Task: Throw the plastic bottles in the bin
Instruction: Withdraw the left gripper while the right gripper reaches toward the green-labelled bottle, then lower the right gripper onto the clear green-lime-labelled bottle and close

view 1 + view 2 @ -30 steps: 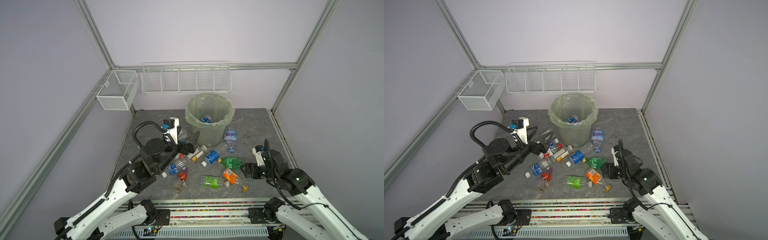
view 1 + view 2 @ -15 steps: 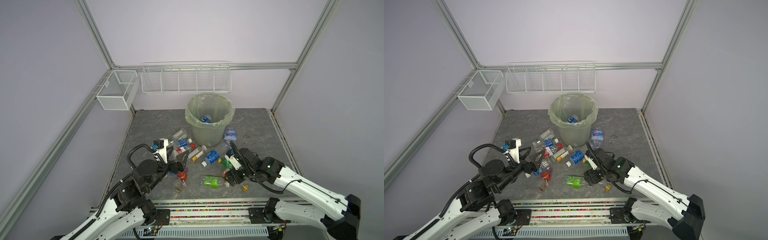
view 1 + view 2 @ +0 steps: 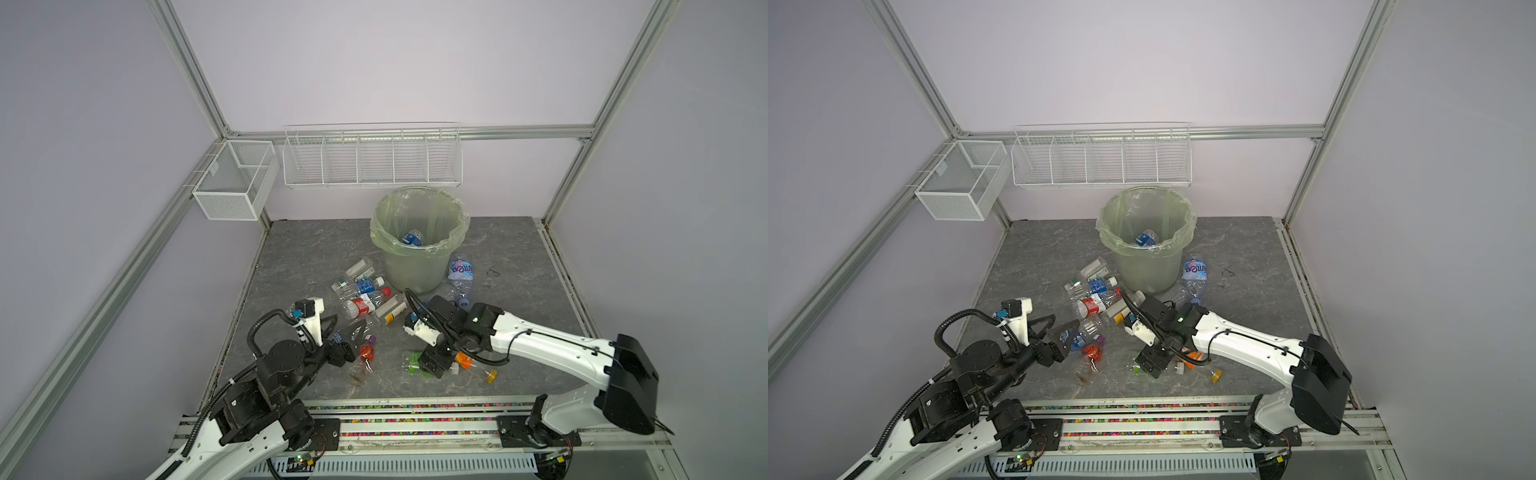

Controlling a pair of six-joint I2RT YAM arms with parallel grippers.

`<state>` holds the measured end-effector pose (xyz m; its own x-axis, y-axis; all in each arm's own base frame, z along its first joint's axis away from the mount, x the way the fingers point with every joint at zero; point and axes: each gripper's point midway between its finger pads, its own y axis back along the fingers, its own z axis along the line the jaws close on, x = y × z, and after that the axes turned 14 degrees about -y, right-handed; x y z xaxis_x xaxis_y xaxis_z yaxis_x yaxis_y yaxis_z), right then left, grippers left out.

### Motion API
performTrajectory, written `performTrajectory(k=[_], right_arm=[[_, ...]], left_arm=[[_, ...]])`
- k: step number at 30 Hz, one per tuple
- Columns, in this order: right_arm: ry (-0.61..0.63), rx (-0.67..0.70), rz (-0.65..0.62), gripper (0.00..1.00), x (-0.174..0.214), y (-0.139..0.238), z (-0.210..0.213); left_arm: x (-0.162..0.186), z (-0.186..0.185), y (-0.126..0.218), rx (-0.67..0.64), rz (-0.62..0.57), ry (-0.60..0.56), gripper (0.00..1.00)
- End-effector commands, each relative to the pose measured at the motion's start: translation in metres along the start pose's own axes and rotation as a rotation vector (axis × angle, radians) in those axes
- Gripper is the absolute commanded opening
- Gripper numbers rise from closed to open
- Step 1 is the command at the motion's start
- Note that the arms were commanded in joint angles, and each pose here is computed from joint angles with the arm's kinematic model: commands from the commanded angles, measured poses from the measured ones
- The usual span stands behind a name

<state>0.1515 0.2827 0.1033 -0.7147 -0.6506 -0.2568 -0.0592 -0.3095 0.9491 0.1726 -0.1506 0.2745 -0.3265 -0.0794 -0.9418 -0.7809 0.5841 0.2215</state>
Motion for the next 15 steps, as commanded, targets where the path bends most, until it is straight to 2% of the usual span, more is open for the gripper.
performTrajectory(k=[1,7,15], right_arm=[[0.06,0.026,0.019,0.88,-0.007,-0.01,0.003],[0.088,0.078,0.061,0.88,-0.012,-0.029,0.002],[0.103,0.083,0.113,0.88,-0.004,-0.052,0.004]], left_arm=[[0.007,0.002,0.004,-0.003,0.023,0.016,0.89],[0.007,0.005,0.009,-0.006,0.019,0.019,0.89],[0.009,0.009,0.014,-0.017,0.014,0.028,0.89]])
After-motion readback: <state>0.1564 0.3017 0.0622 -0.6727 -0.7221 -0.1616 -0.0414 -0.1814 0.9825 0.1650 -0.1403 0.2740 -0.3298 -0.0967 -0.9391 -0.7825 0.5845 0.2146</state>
